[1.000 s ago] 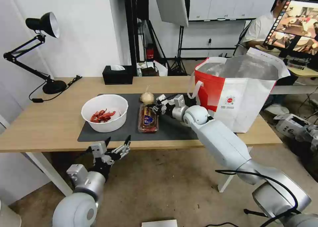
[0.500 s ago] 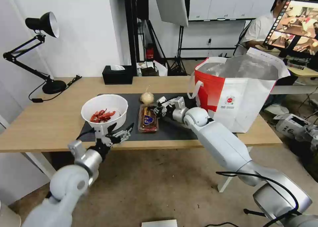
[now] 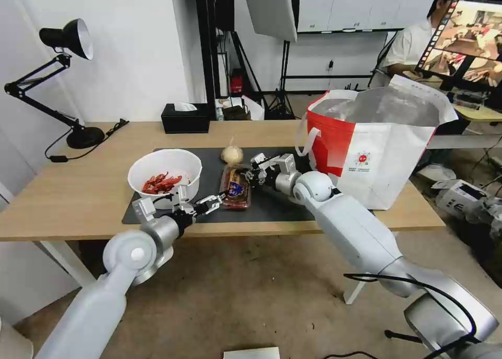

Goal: Pick up the trash from the table and place it into the takeout bag.

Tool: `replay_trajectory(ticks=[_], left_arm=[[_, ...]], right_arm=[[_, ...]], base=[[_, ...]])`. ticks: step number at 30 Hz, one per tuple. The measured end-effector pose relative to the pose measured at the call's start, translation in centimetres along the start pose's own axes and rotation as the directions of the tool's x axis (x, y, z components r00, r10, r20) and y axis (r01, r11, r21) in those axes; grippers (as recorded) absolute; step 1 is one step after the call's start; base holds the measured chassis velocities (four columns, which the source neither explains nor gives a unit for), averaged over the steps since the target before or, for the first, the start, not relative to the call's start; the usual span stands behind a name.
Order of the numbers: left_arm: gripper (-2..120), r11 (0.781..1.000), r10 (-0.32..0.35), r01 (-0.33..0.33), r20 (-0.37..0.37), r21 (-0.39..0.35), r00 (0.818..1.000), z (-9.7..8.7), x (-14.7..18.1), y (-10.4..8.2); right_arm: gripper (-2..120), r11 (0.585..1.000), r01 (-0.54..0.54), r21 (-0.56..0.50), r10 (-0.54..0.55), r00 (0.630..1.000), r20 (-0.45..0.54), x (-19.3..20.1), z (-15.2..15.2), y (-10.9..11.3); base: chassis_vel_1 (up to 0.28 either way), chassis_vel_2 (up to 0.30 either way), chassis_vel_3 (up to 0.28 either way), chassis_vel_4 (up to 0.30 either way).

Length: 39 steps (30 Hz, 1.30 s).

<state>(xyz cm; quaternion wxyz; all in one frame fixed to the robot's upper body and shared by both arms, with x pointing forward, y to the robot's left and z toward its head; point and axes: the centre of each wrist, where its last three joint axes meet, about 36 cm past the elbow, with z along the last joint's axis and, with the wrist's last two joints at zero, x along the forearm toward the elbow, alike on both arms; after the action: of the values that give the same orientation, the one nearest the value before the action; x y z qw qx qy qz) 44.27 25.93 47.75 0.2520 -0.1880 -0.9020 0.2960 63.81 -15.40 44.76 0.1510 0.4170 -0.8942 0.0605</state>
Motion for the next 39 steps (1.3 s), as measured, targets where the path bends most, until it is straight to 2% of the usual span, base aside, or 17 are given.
replay_trajectory(ticks=[9, 17, 26, 39], left_arm=[[100, 0.996, -0.031, 0.035, -0.054, 0.084, 0.998, -0.6, -0.7, 0.0], [100, 0.989, -0.010, 0.024, -0.091, 0.145, 0.996, -0.9, -1.6, -0.3], [100, 0.983, -0.012, 0.031, -0.101, 0.179, 0.995, -1.2, -3.4, -0.5], [99, 0.982, -0.028, 0.045, -0.097, 0.183, 0.995, -1.7, -5.1, -0.8]], right_arm=[[0, 1.000, 0.000, -0.001, 0.000, 1.000, 0.006, 0.0, -0.1, 0.1], [0, 1.000, -0.007, -0.002, 0.007, 1.000, 0.006, 0.4, 0.1, -0.1], [0, 1.000, -0.006, -0.005, 0.006, 1.000, 0.007, 0.8, 0.5, 0.0], [0, 1.000, -0.001, -0.007, 0.001, 1.000, 0.017, 0.7, 0.5, 0.3]], base=[[0.000, 0.000, 0.000, 0.000], [0.000, 0.000, 0.000, 0.000], [0.000, 0.000, 0.000, 0.000], [0.000, 0.000, 0.000, 0.000]])
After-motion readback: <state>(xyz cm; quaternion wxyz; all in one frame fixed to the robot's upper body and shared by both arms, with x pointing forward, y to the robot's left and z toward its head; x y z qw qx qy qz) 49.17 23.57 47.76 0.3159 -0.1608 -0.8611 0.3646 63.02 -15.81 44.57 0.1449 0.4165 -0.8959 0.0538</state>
